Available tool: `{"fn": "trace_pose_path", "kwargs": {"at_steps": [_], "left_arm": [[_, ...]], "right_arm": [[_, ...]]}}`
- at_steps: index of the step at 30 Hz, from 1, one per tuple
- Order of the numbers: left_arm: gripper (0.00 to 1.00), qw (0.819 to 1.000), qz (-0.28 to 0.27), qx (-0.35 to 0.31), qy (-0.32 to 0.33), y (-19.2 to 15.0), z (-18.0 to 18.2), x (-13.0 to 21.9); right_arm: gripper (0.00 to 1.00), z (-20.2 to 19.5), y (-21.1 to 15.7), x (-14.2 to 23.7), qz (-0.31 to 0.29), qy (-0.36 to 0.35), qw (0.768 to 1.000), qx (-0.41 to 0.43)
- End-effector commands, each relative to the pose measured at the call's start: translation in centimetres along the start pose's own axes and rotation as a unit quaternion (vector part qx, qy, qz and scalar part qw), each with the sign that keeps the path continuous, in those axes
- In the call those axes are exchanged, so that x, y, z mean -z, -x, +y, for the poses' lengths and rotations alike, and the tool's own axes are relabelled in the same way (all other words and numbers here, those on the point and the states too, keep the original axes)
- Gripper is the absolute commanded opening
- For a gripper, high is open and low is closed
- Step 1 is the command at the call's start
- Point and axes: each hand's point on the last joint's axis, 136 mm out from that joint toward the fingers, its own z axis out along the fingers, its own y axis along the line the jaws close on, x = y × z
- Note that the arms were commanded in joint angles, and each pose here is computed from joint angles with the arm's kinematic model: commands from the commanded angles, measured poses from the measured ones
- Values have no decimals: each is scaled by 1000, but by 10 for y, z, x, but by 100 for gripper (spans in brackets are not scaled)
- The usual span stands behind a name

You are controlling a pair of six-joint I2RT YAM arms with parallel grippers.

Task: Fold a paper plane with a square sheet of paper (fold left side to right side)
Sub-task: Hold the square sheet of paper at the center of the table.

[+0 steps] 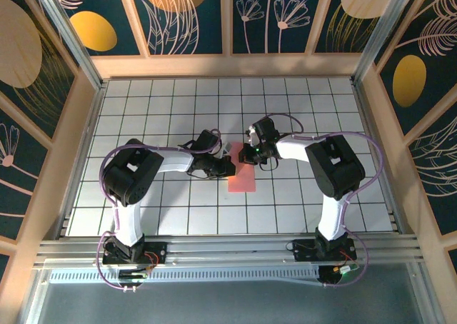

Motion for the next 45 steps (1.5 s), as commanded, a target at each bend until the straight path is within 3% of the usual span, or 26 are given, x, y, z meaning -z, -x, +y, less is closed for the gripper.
{"fn": "trace_pose_path", "kwargs": {"at_steps": [1,9,12,17,23,33,45], "left_arm": [[0,999,20,10,31,-14,14,-8],[0,998,18,31,49,-26,21,-12],[0,998,8,44,47,-25,19,-12],[0,998,-5,54,40,-24,13,-12],[0,998,-8,55,35,-24,6,-14],[0,998,-18,51,20,-18,-4,-11],[0,997,-53,43,-28,13,-29,0]], "right_arm": [[0,-7,2,9,-2,-32,999,0],[8,10,24,52,-54,-24,998,12],[8,10,16,69,-56,-26,998,11],[0,14,-22,80,-29,-1,999,-12],[0,18,-64,59,3,39,998,-47],[0,10,-78,29,37,18,998,-43],[0,-32,-108,19,82,-67,993,-55]]}}
